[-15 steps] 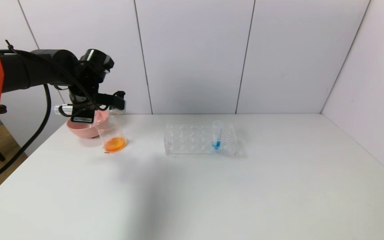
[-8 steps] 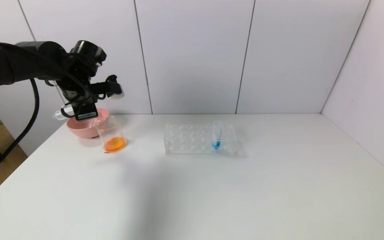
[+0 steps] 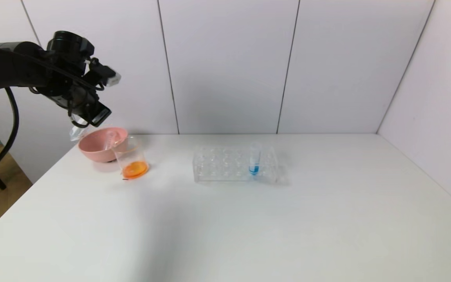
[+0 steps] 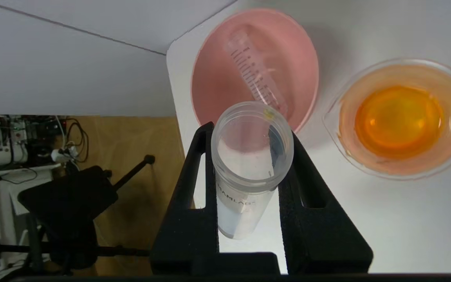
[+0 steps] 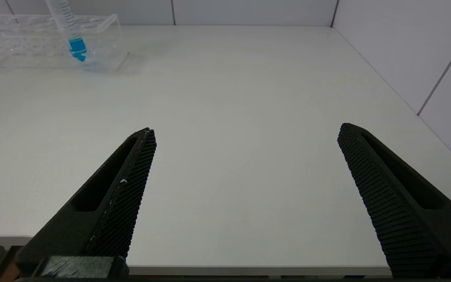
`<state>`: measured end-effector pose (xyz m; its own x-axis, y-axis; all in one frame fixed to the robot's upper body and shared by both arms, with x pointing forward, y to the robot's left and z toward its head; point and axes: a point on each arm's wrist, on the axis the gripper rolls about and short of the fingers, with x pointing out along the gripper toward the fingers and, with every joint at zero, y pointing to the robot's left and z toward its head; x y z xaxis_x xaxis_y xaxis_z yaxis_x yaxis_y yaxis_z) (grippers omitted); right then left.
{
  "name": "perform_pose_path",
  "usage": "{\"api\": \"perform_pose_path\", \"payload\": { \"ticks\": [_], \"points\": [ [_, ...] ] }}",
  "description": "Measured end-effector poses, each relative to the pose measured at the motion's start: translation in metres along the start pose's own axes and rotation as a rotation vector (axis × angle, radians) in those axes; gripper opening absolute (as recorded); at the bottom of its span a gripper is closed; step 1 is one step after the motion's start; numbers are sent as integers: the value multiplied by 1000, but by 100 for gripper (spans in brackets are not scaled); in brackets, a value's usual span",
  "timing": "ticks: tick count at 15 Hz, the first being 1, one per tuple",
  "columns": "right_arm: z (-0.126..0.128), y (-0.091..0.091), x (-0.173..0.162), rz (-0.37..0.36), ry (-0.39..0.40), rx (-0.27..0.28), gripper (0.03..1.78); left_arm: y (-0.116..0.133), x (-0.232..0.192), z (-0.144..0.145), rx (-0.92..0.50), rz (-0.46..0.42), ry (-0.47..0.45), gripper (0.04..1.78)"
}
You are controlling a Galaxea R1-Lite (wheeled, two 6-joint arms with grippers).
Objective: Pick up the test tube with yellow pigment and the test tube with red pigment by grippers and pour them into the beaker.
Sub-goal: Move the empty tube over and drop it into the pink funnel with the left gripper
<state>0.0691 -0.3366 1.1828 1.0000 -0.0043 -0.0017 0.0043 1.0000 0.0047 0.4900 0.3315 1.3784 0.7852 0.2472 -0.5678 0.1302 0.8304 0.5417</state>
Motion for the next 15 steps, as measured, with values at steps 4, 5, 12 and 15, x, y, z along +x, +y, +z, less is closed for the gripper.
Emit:
{"api": "perform_pose_path", "payload": {
  "ticks": [4, 5, 12, 15],
  "points": [
    [0, 0, 0, 0, 0, 0, 170, 24, 8, 8, -217, -39, -242, 45],
    [0, 0, 0, 0, 0, 0, 170, 28, 13, 10, -244, -36, -297, 45],
    [0, 0, 0, 0, 0, 0, 170, 29, 68, 8, -487, 24, -486, 45],
    [0, 0, 0, 0, 0, 0, 170, 13, 96, -8, -624, -12, -477, 45]
  ]
}}
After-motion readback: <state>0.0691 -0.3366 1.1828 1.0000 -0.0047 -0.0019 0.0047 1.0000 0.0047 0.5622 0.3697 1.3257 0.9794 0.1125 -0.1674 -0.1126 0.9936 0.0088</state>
